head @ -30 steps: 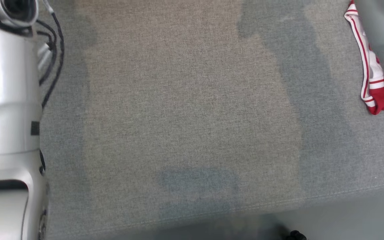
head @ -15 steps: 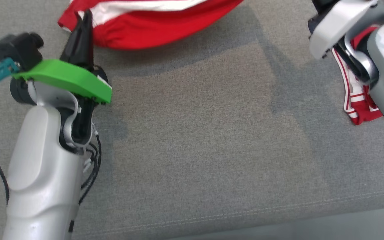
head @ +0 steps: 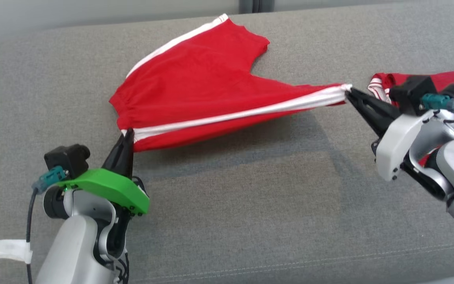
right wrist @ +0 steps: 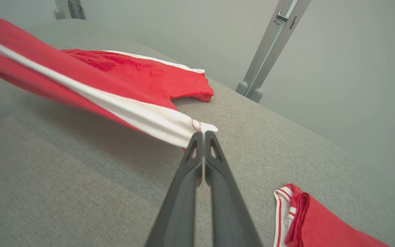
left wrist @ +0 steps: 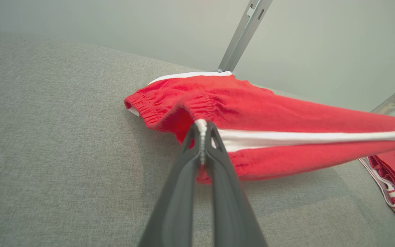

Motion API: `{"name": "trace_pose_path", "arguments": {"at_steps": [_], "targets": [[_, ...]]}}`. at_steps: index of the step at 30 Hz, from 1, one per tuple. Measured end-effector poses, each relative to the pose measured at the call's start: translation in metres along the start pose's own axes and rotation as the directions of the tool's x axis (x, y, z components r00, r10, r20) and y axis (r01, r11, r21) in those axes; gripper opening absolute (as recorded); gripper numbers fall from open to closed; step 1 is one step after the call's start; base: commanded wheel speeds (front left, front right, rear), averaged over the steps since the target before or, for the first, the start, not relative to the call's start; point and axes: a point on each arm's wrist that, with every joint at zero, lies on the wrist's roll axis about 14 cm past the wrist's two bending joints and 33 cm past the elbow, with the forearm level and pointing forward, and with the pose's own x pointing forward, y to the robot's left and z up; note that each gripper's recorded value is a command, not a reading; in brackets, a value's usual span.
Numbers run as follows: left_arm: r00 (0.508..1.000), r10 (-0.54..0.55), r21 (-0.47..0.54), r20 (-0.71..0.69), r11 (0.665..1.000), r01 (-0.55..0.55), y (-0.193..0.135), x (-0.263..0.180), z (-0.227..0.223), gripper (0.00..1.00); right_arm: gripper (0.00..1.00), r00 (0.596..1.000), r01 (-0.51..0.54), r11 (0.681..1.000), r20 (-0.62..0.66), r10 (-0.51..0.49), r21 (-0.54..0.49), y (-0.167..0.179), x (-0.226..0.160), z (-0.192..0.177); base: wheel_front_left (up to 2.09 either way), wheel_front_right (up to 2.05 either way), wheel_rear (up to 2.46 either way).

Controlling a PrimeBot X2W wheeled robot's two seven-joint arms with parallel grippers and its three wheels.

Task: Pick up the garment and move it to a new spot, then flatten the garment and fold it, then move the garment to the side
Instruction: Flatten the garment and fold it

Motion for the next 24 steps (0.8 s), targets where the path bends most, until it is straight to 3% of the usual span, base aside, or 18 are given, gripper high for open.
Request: {"name": "trace_pose_path", "arguments": {"at_steps": [6,16,24], "targets": [[1.0,0.022,0.017,0.013,1.0,-0.022,-0.005,-0.032,-0.009,0.0,0.0,0.991,-0.031,0.999,-0.127,0.034,0.029,0.02,-0.035,-0.025,0.0,0.0,0.0],[0.997,0.078,-0.019,-0.024,0.997,-0.078,-0.006,-0.081,-0.031,0.0,0.0,0.981,-0.012,0.989,-0.19,0.041,0.15,0.044,-0.082,-0.045,0.0,0.0,0.0],[0.996,0.085,-0.043,-0.025,0.995,-0.086,-0.009,-0.098,-0.027,0.0,0.0,0.983,0.009,0.995,-0.183,0.009,0.096,0.042,-0.09,-0.031,0.0,0.0,0.0]]}}
